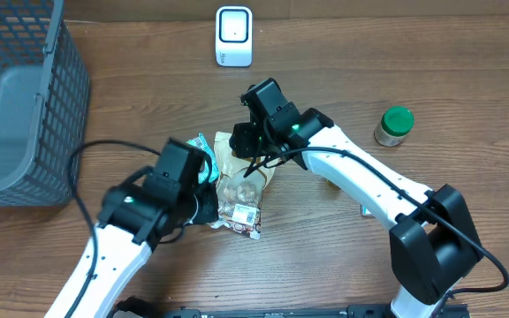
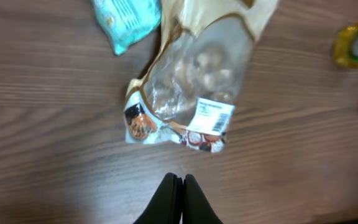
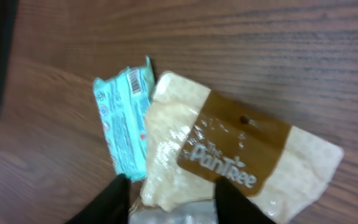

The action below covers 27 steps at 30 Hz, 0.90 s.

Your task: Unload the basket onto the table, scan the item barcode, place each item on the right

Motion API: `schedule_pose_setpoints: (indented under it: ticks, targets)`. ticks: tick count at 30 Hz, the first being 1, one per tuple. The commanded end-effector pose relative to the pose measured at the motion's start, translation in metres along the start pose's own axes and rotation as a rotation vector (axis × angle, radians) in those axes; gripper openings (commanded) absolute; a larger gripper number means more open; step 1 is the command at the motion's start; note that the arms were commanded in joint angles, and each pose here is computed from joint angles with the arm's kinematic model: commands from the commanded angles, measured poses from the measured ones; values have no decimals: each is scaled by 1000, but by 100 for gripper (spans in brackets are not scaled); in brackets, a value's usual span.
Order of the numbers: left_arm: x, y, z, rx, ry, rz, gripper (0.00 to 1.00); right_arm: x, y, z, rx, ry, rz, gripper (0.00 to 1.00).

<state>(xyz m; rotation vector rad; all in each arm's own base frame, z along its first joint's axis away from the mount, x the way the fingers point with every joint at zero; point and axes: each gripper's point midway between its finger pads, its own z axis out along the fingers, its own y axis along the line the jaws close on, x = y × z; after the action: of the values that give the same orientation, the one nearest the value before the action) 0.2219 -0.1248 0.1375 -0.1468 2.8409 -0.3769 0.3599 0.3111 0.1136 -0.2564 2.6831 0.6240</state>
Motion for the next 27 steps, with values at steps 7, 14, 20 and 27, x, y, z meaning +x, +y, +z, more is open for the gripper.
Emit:
schedule_pose_setpoints:
  ticks: [7, 14, 20, 27]
  targets:
    - [22, -10, 65, 90, 135, -3, 4, -12, -17, 31, 81, -51, -6, 29]
    - [34, -13, 94, 111, 249, 40, 4, -6, -47, 60, 159, -24, 22, 20]
    - [42, -6, 107, 82, 299, 85, 4, 14, -63, 58, 209, 65, 48, 20]
    - [34, 3, 110, 36, 257, 150, 4, 48, -78, 50, 279, 203, 66, 20]
